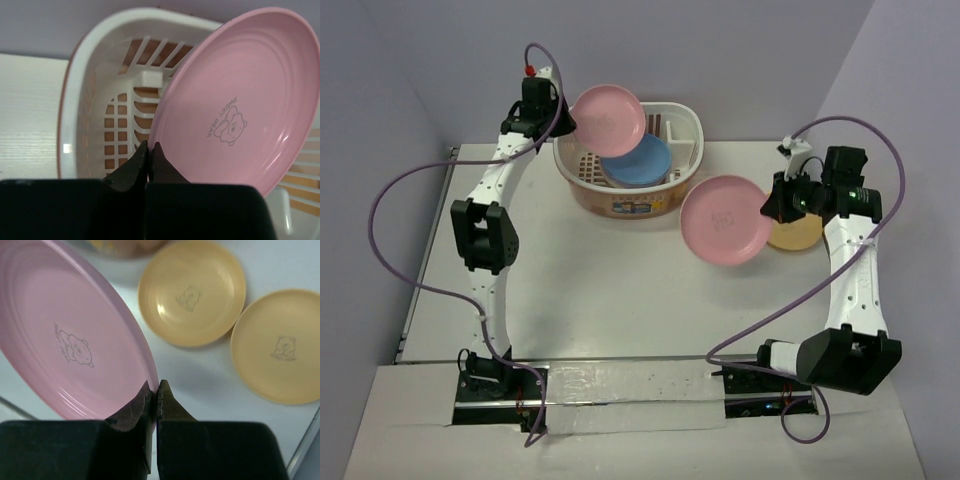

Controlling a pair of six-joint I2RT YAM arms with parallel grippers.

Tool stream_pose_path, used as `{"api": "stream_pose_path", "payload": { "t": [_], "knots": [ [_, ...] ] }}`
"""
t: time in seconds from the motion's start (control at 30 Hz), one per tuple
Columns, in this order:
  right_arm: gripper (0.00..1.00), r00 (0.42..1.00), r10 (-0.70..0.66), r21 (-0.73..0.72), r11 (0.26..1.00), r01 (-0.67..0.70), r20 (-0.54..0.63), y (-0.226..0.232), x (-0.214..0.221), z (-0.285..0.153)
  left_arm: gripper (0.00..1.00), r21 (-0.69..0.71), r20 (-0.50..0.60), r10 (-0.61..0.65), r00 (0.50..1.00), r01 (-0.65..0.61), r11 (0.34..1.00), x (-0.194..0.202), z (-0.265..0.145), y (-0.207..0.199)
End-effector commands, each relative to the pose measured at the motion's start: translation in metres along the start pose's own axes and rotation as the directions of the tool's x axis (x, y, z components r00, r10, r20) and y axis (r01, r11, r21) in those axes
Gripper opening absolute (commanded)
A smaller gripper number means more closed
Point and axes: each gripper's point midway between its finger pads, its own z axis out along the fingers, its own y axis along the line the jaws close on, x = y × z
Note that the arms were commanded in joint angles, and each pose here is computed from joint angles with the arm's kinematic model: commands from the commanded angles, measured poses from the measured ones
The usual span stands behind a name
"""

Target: Place the plates into the plastic bin on the countertop

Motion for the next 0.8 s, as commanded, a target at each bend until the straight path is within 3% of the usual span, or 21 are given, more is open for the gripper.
{"api": "stream_pose_path", "payload": {
  "t": [0.0, 0.1, 0.33, 0.4, 0.47, 0.63, 0.77],
  "knots": [
    [0.0, 0.968, 0.056, 0.029, 0.997, -0.066, 0.244, 0.007, -0.082, -0.026, 0.0, 0.076, 0.091, -0.019, 0.996, 0.012, 0.997, -0.022, -0.003, -0.041],
    [0.0, 0.935, 0.041, 0.066, 0.995, -0.069, 0.353, 0.006, -0.124, -0.03, 0.0, 0.086, 0.061, -0.012, 0.998, 0.007, 0.996, 0.002, 0.016, -0.05],
    [0.0, 0.907, 0.029, 0.143, 0.985, -0.098, 0.42, 0.008, -0.177, -0.01, 0.01, 0.093, -0.002, 0.0, 1.0, 0.0, 0.996, 0.039, 0.039, -0.061],
    [0.0, 0.893, 0.028, 0.135, 0.986, -0.099, 0.45, 0.019, -0.201, -0.005, 0.05, 0.072, -0.014, -0.005, 1.0, 0.006, 0.997, 0.045, 0.044, -0.056],
    [0.0, 0.894, 0.06, 0.107, 0.987, -0.12, 0.444, 0.026, -0.212, 0.012, 0.16, 0.064, -0.032, -0.009, 0.999, 0.011, 0.998, 0.051, 0.048, -0.049],
    [0.0, 0.872, 0.06, 0.091, 0.989, -0.119, 0.486, 0.039, -0.247, 0.031, 0.84, 0.075, -0.028, -0.022, 0.999, 0.024, 0.997, 0.04, 0.039, -0.046],
    [0.0, 0.877, 0.07, 0.068, 0.991, -0.116, 0.476, 0.045, -0.263, 0.067, 0.99, 0.129, 0.097, -0.043, 0.994, 0.03, 0.991, -0.022, -0.001, -0.061]
  ]
}}
